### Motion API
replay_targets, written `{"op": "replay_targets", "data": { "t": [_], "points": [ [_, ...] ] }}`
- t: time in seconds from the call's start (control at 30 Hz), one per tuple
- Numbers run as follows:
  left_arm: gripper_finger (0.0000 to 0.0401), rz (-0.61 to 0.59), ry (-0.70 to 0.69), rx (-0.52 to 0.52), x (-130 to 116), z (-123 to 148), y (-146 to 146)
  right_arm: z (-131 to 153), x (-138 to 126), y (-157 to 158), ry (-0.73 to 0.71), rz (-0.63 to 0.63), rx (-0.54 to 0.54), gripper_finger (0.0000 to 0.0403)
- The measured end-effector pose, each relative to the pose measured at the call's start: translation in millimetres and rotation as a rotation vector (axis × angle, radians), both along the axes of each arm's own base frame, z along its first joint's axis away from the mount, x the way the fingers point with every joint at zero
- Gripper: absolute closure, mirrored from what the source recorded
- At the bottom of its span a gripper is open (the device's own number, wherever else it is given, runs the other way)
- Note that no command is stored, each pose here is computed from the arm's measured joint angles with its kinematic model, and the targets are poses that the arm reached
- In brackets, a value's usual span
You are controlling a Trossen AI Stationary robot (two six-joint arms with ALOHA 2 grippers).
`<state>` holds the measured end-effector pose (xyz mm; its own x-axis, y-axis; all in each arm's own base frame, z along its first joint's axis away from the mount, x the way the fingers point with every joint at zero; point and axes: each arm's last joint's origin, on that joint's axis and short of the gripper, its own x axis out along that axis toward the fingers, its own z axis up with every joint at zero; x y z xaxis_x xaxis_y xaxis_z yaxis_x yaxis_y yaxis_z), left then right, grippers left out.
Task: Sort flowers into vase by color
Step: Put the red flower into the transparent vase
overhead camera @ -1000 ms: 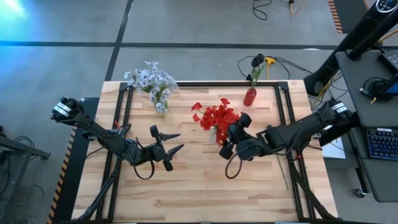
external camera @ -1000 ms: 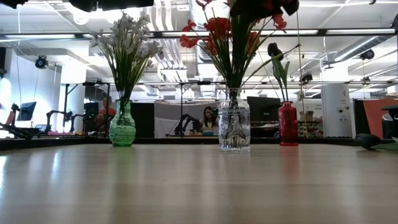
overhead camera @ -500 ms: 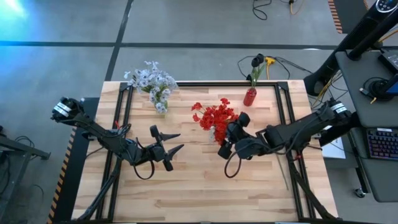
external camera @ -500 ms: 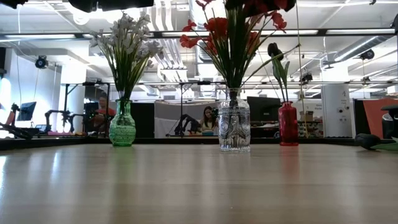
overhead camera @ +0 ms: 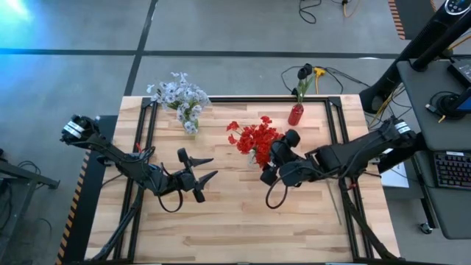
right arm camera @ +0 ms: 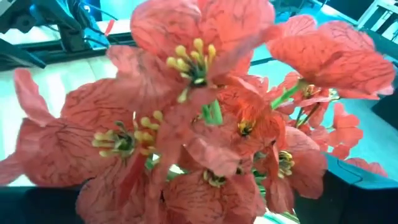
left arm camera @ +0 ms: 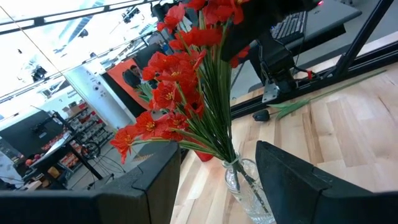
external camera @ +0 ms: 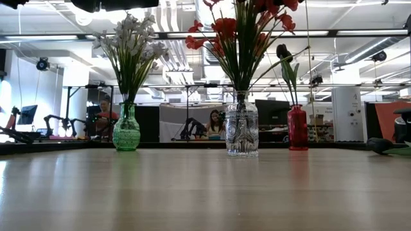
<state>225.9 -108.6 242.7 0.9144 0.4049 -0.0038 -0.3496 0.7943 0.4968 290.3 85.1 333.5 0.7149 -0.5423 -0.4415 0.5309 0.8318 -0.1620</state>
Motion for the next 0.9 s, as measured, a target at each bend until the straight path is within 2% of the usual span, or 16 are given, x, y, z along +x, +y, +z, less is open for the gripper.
{"op": "replay_targets", "data": {
  "t": [0.17, 0.4, 0.9],
  "points": [
    [0.0210, 0.000, -0.002, -0.004, 0.0, 0.0, 0.0, 9.0, -2.3, 2.0, 0.012, 0.017, 0.005, 0.0092],
    [0.0210, 0.000, -0.008, -0.021, 0.0, -0.1, 0.0, 15.9, -4.6, 4.9, 0.037, 0.089, 0.123, 0.0094],
    [0.0210, -0.011, -0.011, -0.029, 0.1, -0.3, -0.3, 35.1, -17.3, 0.3, 0.022, 0.063, 0.173, 0.0094]
  ]
}}
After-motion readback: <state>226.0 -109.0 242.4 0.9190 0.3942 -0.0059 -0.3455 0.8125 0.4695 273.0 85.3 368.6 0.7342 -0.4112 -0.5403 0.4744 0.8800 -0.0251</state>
